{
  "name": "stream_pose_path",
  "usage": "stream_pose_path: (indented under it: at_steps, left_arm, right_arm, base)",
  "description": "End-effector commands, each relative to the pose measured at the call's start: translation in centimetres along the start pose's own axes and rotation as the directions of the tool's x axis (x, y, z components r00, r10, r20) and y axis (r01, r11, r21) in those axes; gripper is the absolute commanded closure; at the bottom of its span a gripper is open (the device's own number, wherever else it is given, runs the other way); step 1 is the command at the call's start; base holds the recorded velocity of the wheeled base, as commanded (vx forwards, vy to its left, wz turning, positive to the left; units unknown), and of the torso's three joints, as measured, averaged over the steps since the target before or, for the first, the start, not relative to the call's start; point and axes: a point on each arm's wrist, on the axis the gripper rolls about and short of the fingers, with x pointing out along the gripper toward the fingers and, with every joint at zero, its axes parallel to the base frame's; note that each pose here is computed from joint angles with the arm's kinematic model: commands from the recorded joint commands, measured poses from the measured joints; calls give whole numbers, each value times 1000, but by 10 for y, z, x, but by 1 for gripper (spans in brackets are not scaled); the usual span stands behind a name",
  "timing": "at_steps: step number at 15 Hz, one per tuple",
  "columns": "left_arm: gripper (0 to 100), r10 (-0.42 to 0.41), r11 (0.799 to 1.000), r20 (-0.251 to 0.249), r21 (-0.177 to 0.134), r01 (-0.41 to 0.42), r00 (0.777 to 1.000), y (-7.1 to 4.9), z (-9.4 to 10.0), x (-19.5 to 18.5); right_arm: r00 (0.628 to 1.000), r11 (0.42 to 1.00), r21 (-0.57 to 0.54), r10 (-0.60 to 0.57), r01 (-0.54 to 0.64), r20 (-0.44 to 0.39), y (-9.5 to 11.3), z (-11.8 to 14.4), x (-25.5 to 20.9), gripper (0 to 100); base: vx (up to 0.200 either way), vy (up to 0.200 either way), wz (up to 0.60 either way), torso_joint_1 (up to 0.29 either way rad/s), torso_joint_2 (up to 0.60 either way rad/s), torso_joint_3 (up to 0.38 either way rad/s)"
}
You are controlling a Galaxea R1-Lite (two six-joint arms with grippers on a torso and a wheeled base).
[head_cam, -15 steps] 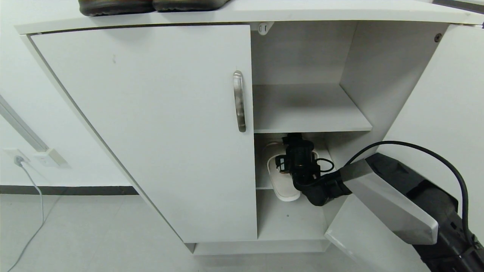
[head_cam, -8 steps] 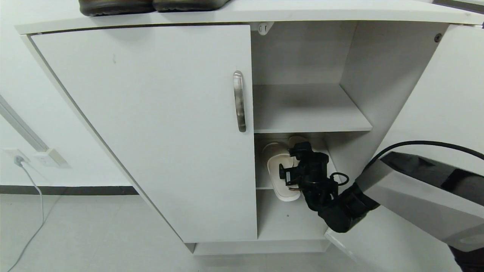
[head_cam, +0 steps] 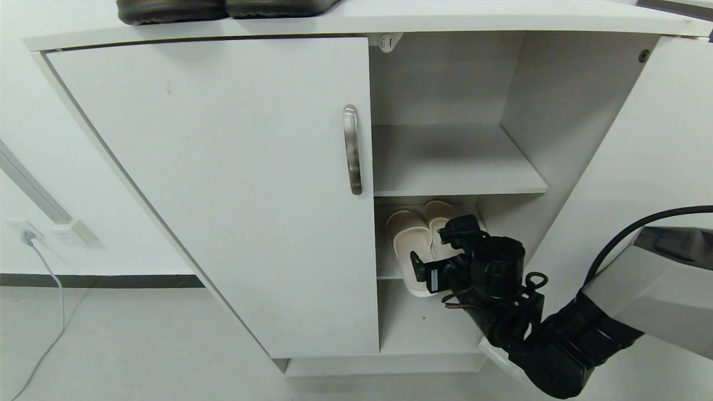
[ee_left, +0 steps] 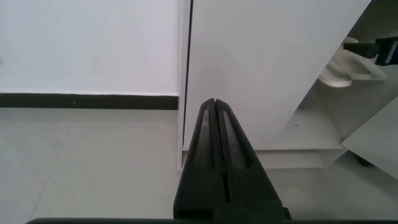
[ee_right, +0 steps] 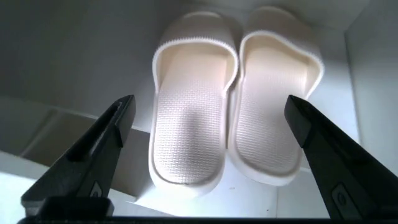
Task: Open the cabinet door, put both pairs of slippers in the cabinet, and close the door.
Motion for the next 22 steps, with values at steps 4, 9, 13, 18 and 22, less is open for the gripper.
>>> stream_pose_path:
  at_steps: [4,9,13,18,22]
  left_arm:
    - [100,0,1000,-2,-1,0,1000,0,0,0]
    - [100,2,1000,0,-2,-2,1000,0,0,0]
    - [100,0,1000,-2,-2,0,1000,0,0,0]
    - [100,0,1000,-2,-2,0,1000,0,0,0]
    - [100,0,1000,-2,-2,0,1000,0,0,0]
  right_arm:
    - [1000,1000,-6,15,-15,-12,-1,0,-15,0]
    - [1000,1000,-10,15,-15,-20,-1,-2,-16,0]
    - [1000,1000,-13,15,-15,-27,-2,-4,-17,0]
    - [1000,1000,-12,15,-15,-26,-2,-3,-17,0]
    - [999,1000,-14,15,-15,-29,-2,-4,-17,0]
  base:
    - [-150,0,0,7,2,-1]
    - [-120,0,0,0,1,8]
    - [0,0,0,0,0,0]
    - [0,0,0,0,3,96]
    - [0,0,0,-1,2,196]
